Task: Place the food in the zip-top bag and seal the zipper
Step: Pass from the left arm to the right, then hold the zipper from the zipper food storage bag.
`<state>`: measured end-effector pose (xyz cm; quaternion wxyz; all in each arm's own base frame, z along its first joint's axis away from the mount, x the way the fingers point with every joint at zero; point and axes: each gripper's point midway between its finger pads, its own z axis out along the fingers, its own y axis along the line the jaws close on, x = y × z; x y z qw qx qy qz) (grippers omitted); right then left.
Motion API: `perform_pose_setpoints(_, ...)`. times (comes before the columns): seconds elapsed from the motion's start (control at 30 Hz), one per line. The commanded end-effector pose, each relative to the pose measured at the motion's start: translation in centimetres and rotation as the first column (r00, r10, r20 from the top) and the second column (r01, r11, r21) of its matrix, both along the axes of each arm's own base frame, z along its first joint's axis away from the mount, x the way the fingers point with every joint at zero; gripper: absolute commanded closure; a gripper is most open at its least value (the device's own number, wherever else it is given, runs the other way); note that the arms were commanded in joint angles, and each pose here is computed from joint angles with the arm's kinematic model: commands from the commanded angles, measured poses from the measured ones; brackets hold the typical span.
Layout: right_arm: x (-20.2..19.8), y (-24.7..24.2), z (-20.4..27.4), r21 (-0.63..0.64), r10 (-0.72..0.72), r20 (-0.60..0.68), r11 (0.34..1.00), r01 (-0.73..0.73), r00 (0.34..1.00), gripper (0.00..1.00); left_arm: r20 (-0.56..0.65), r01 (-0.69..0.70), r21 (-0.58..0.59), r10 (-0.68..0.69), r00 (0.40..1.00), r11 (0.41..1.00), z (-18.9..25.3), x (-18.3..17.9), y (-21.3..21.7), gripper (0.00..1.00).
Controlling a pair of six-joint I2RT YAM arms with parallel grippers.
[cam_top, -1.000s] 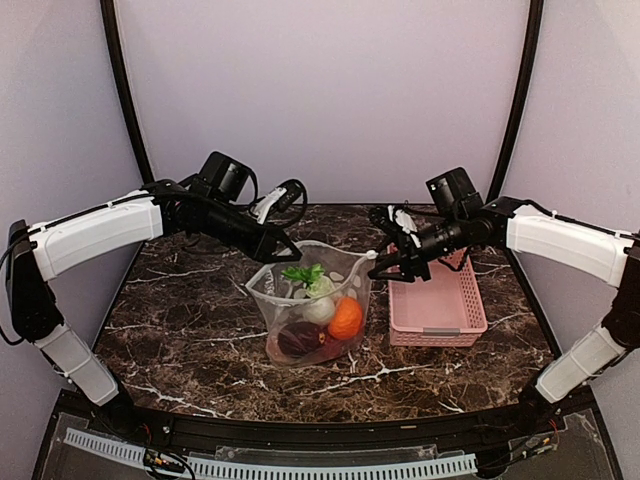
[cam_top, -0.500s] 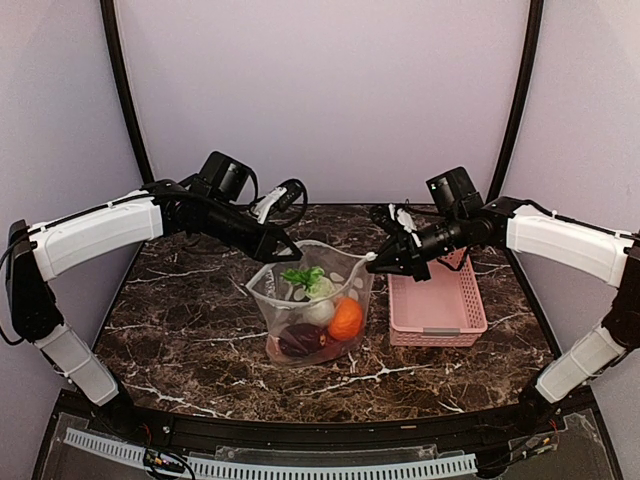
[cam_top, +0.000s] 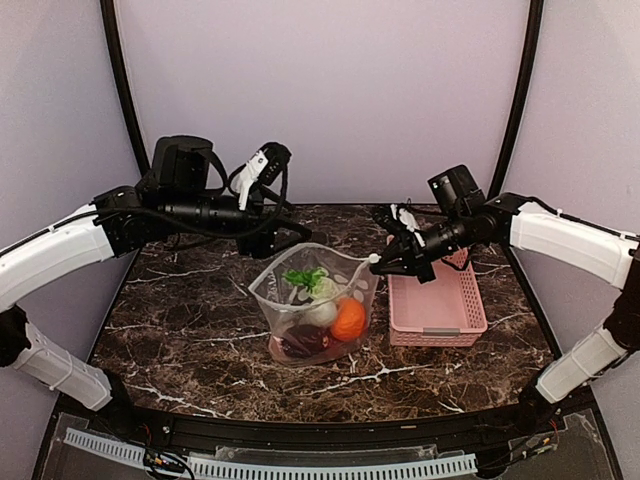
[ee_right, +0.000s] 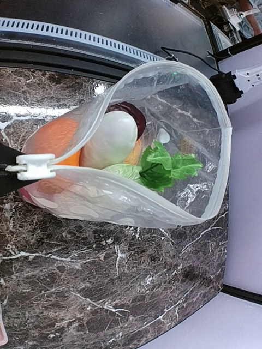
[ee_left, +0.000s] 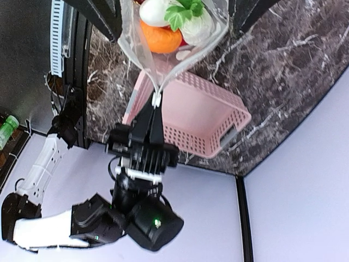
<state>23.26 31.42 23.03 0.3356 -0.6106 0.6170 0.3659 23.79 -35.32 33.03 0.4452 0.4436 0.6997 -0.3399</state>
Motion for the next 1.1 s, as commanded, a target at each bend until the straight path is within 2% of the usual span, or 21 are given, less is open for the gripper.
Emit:
perform_pose_setpoints(0.0,-0.4,0.1,2.6,0.035,0.002,0.03,0.999,-0.003,1.0,1.0,0.115,0.027,-0.066,-0.02,0.993,0.997,2.7,0.9,-1.2,0.34)
perform_pose_setpoints(0.3,-1.0,-0.1,3.6,0.054,0.015,0.046,0.998,-0.018,0.999,1.0,0.092,0.129,-0.061,-0.124,0.988,0.99,0.8,-0.1,-6.9,0.36)
perform_pose_setpoints(0.53,-1.1,-0.1,3.7,0.059,0.021,0.043,0.998,-0.024,0.999,1.0,0.048,0.154,-0.068,-0.151,0.987,0.986,-0.2,0.8,-9.3,0.45)
perform_pose_setpoints(0.77,-1.0,-0.1,3.6,0.053,0.014,0.043,0.998,-0.016,0.999,1.0,0.027,0.147,-0.057,-0.145,0.989,0.988,-1.3,1.5,-10.4,0.54)
perform_pose_setpoints(1.07,-1.0,-0.1,3.8,0.056,0.007,0.041,0.998,-0.009,0.999,1.0,0.004,0.177,-0.051,-0.177,0.984,0.983,-2.4,0.9,-11.7,0.56)
